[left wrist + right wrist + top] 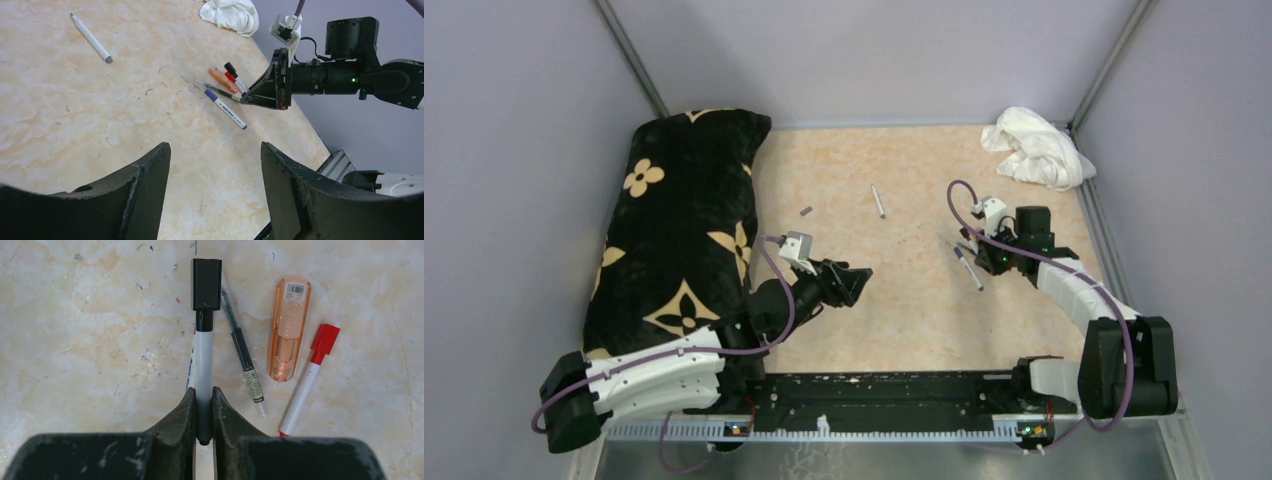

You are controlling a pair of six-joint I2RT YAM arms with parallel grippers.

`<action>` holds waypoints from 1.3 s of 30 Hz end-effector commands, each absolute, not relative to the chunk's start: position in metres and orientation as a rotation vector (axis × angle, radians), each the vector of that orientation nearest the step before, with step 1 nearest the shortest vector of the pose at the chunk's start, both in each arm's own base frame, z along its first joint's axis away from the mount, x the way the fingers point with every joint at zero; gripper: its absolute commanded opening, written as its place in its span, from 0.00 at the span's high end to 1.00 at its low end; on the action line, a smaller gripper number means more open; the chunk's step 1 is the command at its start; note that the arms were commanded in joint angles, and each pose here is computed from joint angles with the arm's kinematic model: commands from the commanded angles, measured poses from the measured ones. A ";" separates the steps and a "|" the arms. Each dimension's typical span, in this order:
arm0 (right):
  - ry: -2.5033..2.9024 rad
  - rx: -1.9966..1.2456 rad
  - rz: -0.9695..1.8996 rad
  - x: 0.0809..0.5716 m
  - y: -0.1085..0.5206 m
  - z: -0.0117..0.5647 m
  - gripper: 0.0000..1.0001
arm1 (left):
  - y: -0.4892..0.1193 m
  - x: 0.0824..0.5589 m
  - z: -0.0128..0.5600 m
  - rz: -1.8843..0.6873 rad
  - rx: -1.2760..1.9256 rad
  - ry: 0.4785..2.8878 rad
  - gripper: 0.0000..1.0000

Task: Insert the pens into the pen caps
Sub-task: Place the pen at the center of the board.

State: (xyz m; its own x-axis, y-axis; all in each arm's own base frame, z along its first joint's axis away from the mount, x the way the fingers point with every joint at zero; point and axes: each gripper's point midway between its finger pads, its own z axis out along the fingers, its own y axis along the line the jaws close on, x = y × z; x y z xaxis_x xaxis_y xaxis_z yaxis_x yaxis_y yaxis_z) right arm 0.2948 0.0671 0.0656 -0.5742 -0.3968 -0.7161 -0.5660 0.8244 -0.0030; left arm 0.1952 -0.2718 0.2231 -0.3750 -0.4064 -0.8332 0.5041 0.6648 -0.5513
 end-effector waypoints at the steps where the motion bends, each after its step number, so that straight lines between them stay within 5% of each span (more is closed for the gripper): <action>1: 2.274 -0.652 0.208 0.313 0.051 0.074 0.91 | -0.268 0.198 0.211 -0.936 0.059 1.725 0.29; 28: 2.391 -0.662 0.245 0.308 0.049 0.054 0.78 | -0.282 0.207 0.199 -0.828 0.173 1.780 0.30; 39: 2.299 -0.706 0.282 0.311 0.054 0.088 0.69 | -0.295 0.265 0.179 -0.733 0.232 1.887 0.30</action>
